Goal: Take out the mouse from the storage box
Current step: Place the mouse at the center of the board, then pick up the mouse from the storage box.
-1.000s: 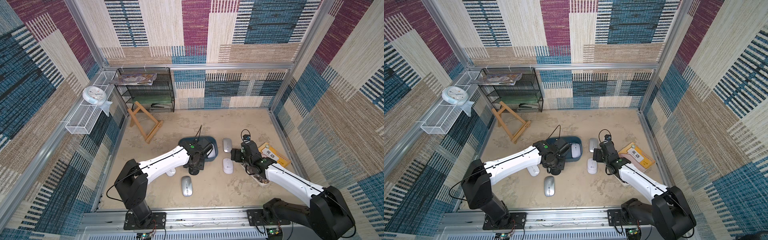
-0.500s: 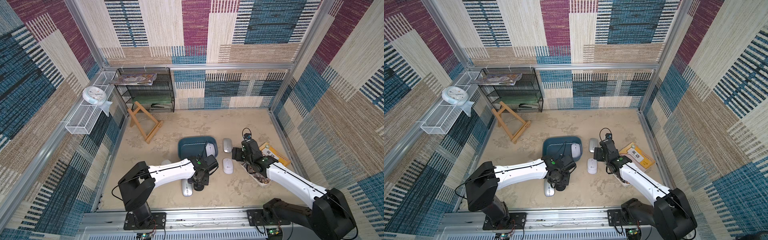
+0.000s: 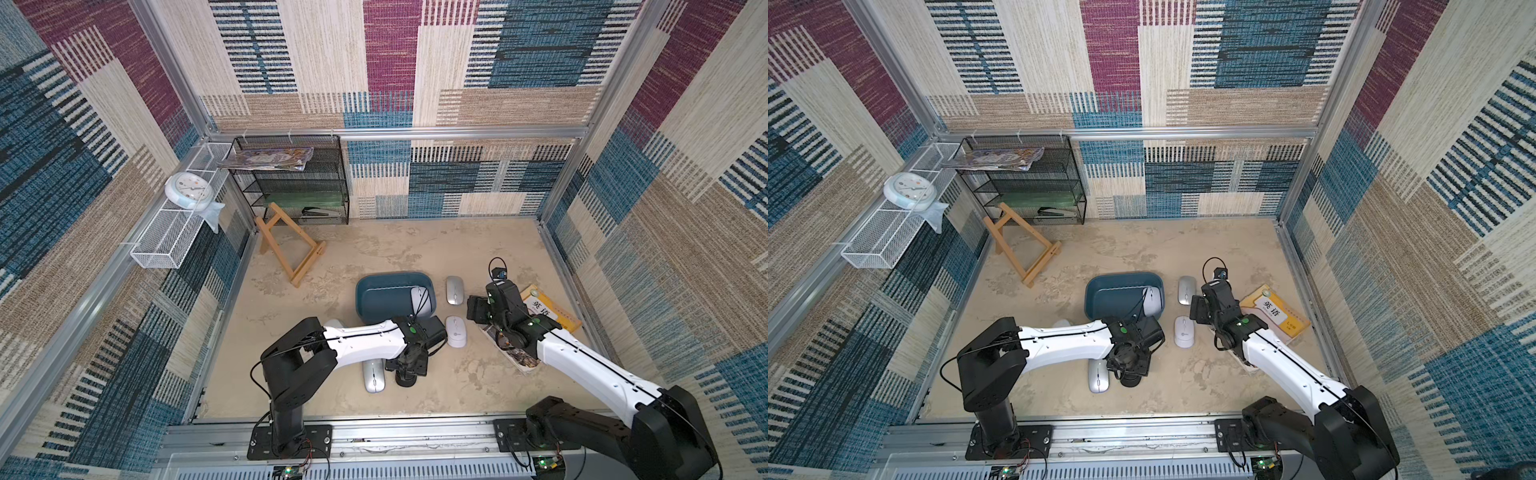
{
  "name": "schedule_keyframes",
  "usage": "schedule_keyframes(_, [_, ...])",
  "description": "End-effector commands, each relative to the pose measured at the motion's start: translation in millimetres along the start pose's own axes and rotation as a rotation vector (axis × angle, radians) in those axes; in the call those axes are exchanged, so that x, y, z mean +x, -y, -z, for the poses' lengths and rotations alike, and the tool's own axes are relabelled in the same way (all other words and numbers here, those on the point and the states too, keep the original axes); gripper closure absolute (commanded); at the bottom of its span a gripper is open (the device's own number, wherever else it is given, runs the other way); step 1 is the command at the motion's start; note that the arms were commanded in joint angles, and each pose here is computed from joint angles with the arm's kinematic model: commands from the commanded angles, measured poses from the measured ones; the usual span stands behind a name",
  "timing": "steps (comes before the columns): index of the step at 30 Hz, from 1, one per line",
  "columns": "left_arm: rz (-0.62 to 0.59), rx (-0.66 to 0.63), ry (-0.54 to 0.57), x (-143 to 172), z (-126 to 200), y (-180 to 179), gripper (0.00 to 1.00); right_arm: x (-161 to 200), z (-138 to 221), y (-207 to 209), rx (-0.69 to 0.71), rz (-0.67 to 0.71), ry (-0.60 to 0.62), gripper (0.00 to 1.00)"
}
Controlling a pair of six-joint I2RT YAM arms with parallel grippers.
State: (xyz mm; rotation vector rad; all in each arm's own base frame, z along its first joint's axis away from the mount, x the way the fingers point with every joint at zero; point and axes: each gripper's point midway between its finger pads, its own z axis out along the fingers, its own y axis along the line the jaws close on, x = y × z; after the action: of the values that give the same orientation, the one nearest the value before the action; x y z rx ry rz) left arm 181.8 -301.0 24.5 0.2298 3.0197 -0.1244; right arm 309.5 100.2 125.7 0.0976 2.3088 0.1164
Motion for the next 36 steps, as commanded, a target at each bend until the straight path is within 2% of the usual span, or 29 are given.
schedule_keyframes(1, [-0.004,0.002,0.008,-2.5,1.1,2.5,0.20,-4.6,-0.2,1.2,0.013,0.002,0.014,0.14])
schedule_keyframes(6, [-0.015,0.012,0.044,-8.3,10.9,3.0,0.13,-2.4,-2.5,0.7,0.015,0.001,0.002,0.14])
schedule_keyframes(11, [-0.039,0.049,0.155,-24.2,43.2,1.8,0.10,-4.7,-3.0,-2.2,0.007,0.009,-0.003,0.14])
schedule_keyframes(15, [-0.033,0.132,0.250,-39.8,72.5,-7.6,0.07,-7.1,-4.1,-9.4,-0.020,0.022,-0.017,0.14])
schedule_keyframes(18, [0.016,0.139,0.334,-52.9,91.9,-39.7,0.05,-7.9,-5.6,-12.5,-0.026,0.021,-0.032,0.14])
schedule_keyframes(23, [0.164,0.082,0.451,-66.0,119.8,-119.9,0.02,-12.5,-7.5,-22.3,-0.034,0.035,-0.050,0.14])
schedule_keyframes(28, [0.320,-0.056,0.618,-60.2,147.3,-198.8,0.01,-16.8,-11.7,-42.2,-0.043,0.067,-0.064,0.15])
schedule_keyframes(31, [0.408,-0.093,0.717,-52.5,159.3,-225.7,0.01,-17.7,-17.7,-56.6,-0.045,0.085,-0.077,0.15])
schedule_keyframes(36, [0.479,-0.154,0.864,-40.7,168.7,-254.7,0.01,-20.8,-28.5,-87.7,-0.067,0.118,-0.109,0.16])
